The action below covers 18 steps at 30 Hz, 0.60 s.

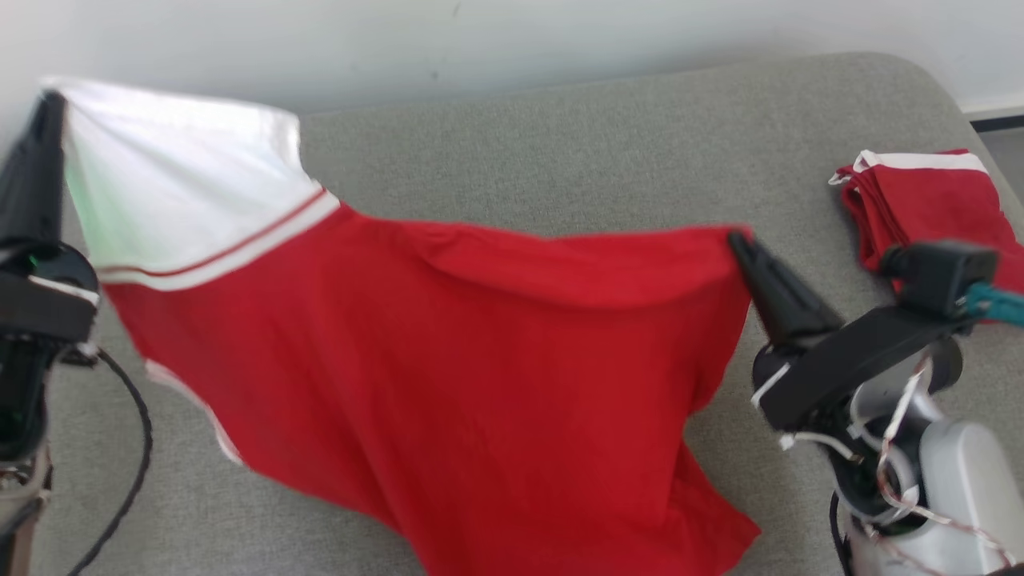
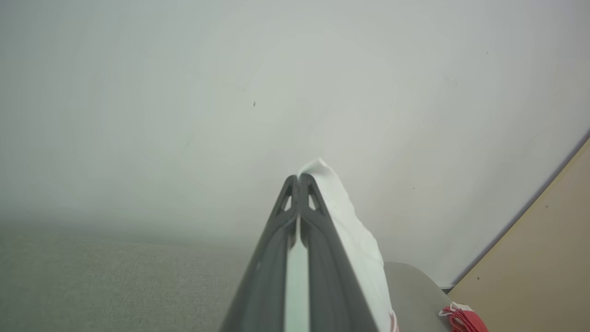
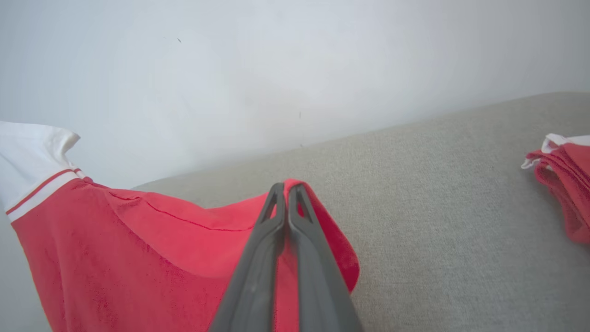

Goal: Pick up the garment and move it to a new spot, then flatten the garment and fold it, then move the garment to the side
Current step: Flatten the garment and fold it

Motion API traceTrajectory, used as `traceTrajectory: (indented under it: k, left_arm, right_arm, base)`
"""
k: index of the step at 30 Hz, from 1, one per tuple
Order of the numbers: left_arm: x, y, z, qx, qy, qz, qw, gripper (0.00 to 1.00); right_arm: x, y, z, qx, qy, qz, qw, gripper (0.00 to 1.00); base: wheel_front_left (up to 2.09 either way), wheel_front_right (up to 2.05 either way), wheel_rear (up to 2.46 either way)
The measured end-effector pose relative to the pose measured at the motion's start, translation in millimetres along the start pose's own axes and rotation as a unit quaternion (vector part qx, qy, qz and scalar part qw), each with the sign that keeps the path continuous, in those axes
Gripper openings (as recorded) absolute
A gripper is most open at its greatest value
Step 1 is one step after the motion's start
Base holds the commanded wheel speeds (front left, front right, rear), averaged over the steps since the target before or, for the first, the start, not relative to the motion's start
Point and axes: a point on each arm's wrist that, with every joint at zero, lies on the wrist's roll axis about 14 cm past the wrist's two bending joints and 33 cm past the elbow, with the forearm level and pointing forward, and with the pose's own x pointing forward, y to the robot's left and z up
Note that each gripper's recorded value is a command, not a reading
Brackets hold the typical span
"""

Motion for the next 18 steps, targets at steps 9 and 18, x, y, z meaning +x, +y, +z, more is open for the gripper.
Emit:
traceTrajectory:
  k: [9, 18]
  left_arm:
    - [16, -46, 61, 0.037, -0.064, -0.047, 0.996, 0.00]
    - [48, -75, 113, 0.061, -0.151, -0.068, 0.984, 0.00]
  right_arm:
    - [0, 24, 92, -0.012, -0.114, 0.048, 0.992, 0.00]
    - [5, 38, 151, -0.074, -0.151, 0.077, 0.983, 0.00]
  base:
    - [0.00, 0.00, 0.00]
    - [0.00, 0.00, 0.00]
